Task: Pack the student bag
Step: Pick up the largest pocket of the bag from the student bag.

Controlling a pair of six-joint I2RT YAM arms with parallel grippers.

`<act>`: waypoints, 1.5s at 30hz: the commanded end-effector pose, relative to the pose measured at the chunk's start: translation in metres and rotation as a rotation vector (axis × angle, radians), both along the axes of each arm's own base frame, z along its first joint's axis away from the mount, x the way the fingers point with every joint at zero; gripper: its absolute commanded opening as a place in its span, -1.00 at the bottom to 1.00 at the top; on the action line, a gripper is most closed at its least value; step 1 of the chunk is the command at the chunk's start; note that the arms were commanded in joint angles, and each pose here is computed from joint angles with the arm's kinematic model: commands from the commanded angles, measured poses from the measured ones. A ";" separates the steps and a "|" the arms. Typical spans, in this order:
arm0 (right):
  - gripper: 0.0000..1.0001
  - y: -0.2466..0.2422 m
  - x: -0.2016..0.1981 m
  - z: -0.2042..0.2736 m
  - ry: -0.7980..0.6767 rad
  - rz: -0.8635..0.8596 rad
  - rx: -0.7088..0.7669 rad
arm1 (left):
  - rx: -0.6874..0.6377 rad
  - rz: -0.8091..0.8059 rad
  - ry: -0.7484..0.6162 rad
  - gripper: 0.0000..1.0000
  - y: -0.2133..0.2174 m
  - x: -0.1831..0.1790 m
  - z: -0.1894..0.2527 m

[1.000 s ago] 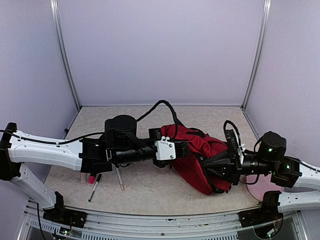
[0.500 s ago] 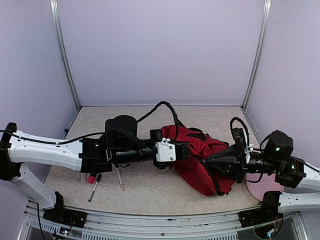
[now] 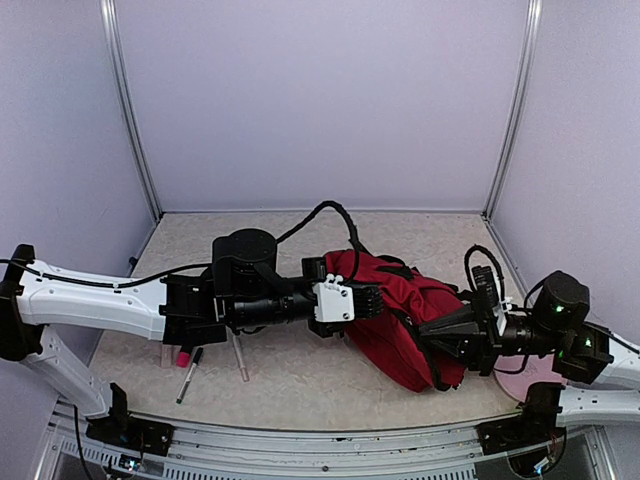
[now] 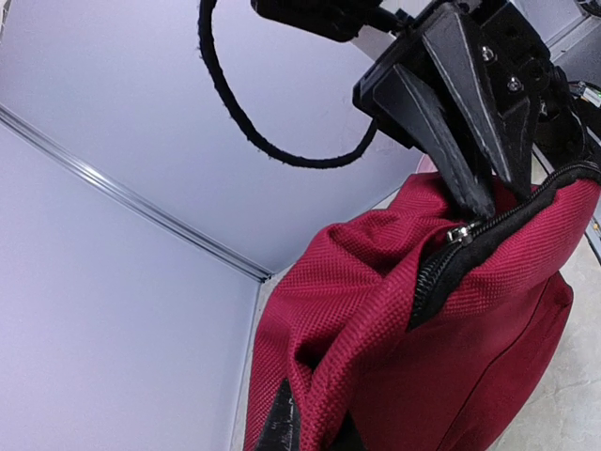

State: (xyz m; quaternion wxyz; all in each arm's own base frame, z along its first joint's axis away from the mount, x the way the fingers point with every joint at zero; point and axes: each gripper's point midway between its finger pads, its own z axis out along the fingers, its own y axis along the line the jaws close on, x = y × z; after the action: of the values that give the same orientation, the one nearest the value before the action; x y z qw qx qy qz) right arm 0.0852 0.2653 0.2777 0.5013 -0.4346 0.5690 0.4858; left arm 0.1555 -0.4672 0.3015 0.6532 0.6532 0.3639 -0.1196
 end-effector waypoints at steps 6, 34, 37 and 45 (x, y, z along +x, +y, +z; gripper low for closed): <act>-0.64 0.008 0.020 -0.027 0.052 -0.083 -0.088 | -0.105 -0.019 -0.032 -1.00 -0.005 -0.004 0.038; -1.00 -0.005 0.008 0.015 -0.004 -0.068 0.007 | -0.089 0.006 -0.024 -1.00 -0.004 0.002 0.035; -1.00 -0.012 0.010 0.012 0.013 -0.100 -0.017 | -0.101 0.017 -0.024 -1.00 0.002 0.006 0.040; -1.00 -0.009 0.007 0.008 0.022 -0.071 -0.044 | -0.124 0.012 -0.030 -1.00 0.002 0.006 0.048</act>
State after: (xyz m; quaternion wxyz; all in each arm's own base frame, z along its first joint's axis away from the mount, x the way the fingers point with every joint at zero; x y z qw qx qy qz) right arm 0.0952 0.2560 0.2829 0.5066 -0.4101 0.6027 0.4603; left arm 0.1606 -0.4700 0.3025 0.6539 0.6513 0.3665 -0.1177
